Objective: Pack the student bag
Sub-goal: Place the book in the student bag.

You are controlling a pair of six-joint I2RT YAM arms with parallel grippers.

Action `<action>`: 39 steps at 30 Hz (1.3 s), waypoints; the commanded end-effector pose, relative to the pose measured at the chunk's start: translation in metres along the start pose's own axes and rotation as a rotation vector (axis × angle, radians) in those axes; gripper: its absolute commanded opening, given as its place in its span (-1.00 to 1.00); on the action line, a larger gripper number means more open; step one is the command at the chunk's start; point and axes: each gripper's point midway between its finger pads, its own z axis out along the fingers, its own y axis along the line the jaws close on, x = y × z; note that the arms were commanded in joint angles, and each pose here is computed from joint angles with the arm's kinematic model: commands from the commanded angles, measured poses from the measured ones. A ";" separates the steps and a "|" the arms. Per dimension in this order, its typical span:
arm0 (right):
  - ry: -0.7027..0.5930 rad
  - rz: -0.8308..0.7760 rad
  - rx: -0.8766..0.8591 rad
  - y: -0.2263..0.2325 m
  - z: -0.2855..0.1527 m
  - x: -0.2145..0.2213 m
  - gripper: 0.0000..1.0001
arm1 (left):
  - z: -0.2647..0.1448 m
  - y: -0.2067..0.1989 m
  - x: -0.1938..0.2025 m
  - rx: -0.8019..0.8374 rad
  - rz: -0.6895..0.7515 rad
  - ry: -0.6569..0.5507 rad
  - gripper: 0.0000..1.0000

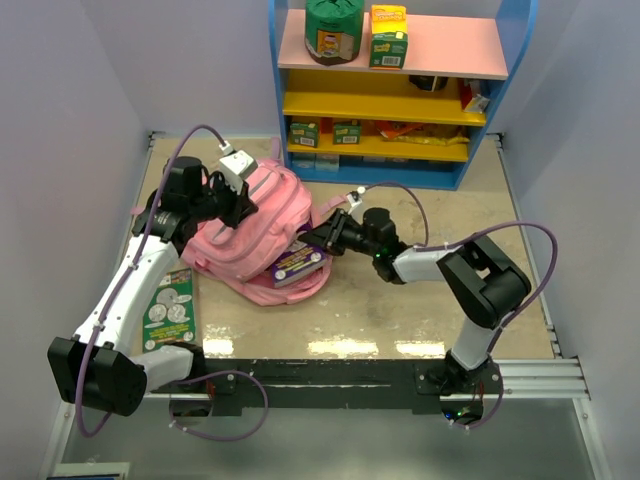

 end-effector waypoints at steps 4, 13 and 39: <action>-0.507 0.070 0.036 0.070 0.024 -0.039 -1.00 | -0.018 -0.015 -0.074 0.058 0.079 -0.252 -1.00; -0.488 -0.041 0.099 0.075 0.106 -0.027 -0.13 | -0.017 -0.026 -0.070 0.114 0.014 -0.255 -1.00; -0.184 -0.338 0.222 0.042 -0.118 0.070 0.09 | -0.021 0.035 -0.033 -0.082 0.001 -0.078 -0.11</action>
